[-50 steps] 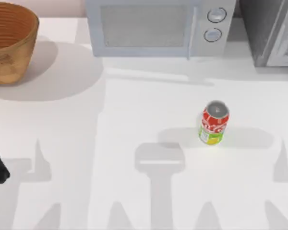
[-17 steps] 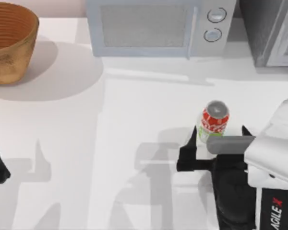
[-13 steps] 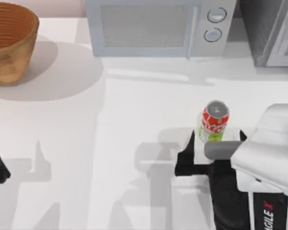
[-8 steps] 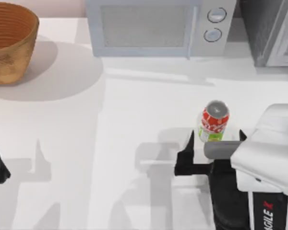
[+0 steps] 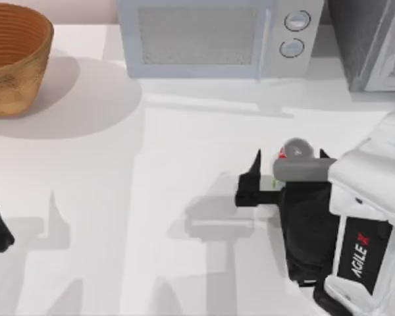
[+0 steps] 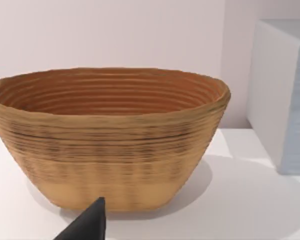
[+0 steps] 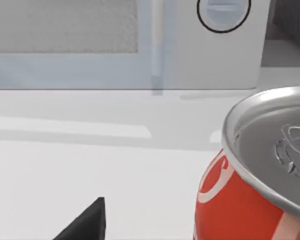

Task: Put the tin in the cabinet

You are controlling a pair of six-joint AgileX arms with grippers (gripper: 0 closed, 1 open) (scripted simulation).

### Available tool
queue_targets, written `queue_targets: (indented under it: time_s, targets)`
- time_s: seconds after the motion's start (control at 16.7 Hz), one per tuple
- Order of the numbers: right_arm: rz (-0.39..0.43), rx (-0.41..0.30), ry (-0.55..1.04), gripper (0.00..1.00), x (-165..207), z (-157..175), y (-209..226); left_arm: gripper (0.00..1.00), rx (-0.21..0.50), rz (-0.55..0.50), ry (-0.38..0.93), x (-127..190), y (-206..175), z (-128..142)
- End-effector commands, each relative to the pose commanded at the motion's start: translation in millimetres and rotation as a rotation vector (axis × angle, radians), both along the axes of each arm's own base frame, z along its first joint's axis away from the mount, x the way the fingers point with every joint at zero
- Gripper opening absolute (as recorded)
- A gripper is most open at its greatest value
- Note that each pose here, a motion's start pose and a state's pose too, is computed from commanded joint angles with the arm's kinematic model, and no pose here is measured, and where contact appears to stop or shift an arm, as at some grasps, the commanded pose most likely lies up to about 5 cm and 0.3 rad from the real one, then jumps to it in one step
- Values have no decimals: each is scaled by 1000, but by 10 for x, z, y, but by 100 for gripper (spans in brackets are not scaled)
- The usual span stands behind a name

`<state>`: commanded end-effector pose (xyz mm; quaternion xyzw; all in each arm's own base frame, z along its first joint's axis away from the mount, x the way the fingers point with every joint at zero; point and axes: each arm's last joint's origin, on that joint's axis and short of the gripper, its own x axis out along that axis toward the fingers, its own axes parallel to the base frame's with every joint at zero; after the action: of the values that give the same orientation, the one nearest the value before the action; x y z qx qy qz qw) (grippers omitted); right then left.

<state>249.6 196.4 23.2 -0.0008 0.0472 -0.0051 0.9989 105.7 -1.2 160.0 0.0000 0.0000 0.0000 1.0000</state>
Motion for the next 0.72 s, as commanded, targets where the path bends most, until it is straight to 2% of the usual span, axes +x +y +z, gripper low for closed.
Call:
queue_targets:
  time_s: [0.24, 0.72]
  targets:
    - [0, 0, 0, 100, 19, -2, -2, 100, 0, 0, 0, 0, 0, 0]
    - [0, 0, 0, 40, 19, -2, -2, 100, 0, 0, 0, 0, 0, 0]
